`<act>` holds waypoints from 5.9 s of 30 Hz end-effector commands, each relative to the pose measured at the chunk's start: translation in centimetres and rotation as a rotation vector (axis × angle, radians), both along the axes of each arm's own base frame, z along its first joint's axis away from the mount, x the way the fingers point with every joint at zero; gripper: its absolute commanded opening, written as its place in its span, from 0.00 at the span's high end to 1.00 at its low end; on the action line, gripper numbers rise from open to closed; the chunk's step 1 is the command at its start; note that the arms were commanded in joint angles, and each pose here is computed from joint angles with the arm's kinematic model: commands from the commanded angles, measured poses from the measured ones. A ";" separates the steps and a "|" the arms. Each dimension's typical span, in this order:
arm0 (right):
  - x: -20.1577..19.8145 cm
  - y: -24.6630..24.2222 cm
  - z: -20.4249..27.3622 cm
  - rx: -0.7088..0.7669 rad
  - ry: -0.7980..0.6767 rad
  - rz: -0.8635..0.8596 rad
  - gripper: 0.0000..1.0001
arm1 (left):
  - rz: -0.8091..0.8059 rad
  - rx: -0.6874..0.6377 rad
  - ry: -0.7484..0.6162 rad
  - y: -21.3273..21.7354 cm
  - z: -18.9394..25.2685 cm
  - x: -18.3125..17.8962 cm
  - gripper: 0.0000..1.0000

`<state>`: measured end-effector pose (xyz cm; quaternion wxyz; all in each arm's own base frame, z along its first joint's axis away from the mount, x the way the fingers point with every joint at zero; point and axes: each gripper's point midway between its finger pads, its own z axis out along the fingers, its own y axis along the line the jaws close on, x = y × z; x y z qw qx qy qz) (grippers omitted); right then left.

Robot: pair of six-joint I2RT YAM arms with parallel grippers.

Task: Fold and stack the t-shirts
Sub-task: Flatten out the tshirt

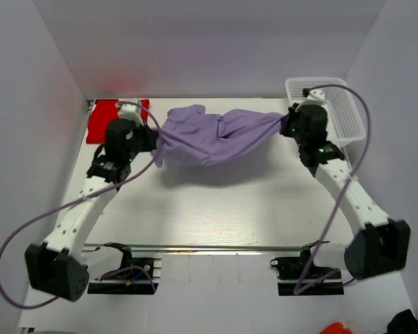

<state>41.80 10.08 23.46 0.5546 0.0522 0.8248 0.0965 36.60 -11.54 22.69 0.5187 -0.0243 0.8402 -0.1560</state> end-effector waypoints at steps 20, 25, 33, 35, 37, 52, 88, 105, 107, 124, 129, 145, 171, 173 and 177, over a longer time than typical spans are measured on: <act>-18.7 -8.6 37.6 -0.137 -0.926 -0.140 1.00 | 0.145 -0.076 -0.925 7.4 39.1 -14.8 1.00; -22.8 -10.1 40.2 -0.147 -1.012 -0.176 1.00 | 0.123 -0.096 -1.023 8.0 42.3 -18.9 1.00; -28.1 -11.3 41.5 -0.140 -1.089 -0.174 1.00 | 0.078 -0.110 -1.124 8.6 44.7 -24.3 1.00; -29.0 -11.1 41.5 -0.142 -1.095 -0.153 1.00 | 0.057 -0.114 -1.150 8.6 45.1 -25.9 1.00; -30.8 -11.1 42.1 -0.128 -1.123 -0.129 1.00 | 0.000 -0.111 -1.172 8.0 45.3 -27.4 1.00; -34.9 -10.1 38.6 -0.063 -1.128 -0.012 1.00 | -0.074 -0.119 -1.212 7.9 44.4 -31.9 1.00; -5.6 -7.6 6.0 -0.110 -0.351 -0.262 1.00 | 0.291 -0.007 -0.399 5.8 9.4 0.0 1.00; 3.2 -7.0 1.6 -0.223 -0.195 -0.290 1.00 | 0.355 0.078 -0.279 5.1 4.6 7.7 1.00; 4.3 -7.0 1.6 -0.228 -0.188 -0.298 1.00 | 0.388 0.089 -0.279 5.3 4.8 9.0 1.00; 12.7 -4.5 -3.3 -0.311 -0.079 -0.174 1.00 | 0.411 0.118 -0.117 6.5 -3.2 18.2 1.00; 14.6 -4.8 -4.5 -0.321 -0.029 -0.205 0.98 | 0.384 0.098 -0.078 6.5 -5.7 20.9 1.00; 14.1 0.4 1.0 -0.242 -0.110 0.076 0.11 | 0.186 0.069 -0.097 4.0 -0.5 21.8 0.00; -8.8 0.7 -12.4 0.229 0.272 0.053 0.09 | -0.118 -0.223 0.566 -1.8 -15.8 -13.2 0.00; -9.3 0.8 -13.2 0.234 0.286 0.056 0.09 | -0.075 -0.182 0.583 -1.0 -17.0 -13.2 0.00; -10.2 0.4 -15.0 0.221 0.341 0.032 0.09 | -0.097 -0.197 0.612 -1.5 -17.9 -13.4 0.00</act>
